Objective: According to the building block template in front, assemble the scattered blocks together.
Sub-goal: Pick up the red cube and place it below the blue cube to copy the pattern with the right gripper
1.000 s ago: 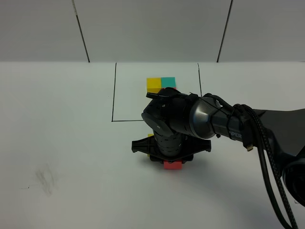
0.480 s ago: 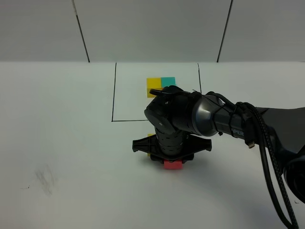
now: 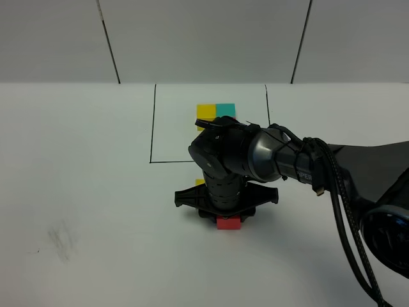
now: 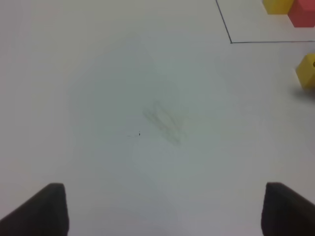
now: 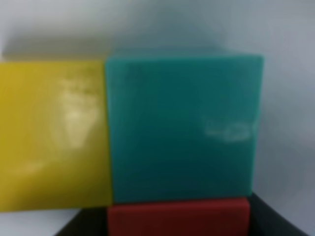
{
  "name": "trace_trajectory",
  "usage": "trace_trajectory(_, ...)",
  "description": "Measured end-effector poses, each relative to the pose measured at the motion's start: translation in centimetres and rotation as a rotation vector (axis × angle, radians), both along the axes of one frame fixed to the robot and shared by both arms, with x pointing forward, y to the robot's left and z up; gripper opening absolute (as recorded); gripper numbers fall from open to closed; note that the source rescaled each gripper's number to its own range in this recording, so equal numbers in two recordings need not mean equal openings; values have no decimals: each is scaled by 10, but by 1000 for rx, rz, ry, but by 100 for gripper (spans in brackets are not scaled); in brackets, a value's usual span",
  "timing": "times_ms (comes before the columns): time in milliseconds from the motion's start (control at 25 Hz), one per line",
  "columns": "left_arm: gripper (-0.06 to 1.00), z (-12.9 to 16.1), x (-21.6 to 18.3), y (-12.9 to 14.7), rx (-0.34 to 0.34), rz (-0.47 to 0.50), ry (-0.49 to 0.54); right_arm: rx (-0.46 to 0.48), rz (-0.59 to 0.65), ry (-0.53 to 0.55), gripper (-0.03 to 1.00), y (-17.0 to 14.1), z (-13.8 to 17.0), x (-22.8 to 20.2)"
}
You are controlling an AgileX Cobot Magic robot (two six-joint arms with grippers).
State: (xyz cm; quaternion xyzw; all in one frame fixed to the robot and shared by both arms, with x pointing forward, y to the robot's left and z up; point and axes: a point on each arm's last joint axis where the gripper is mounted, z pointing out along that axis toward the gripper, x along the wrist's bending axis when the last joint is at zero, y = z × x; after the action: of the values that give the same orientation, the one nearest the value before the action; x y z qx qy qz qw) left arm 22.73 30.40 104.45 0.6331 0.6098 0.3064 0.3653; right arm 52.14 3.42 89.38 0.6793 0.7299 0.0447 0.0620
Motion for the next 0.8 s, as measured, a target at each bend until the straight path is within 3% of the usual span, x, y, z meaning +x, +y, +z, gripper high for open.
trace_trajectory(800, 76, 0, 0, 0, 0, 0, 0, -9, 19, 12, 1, -3, -1, 3)
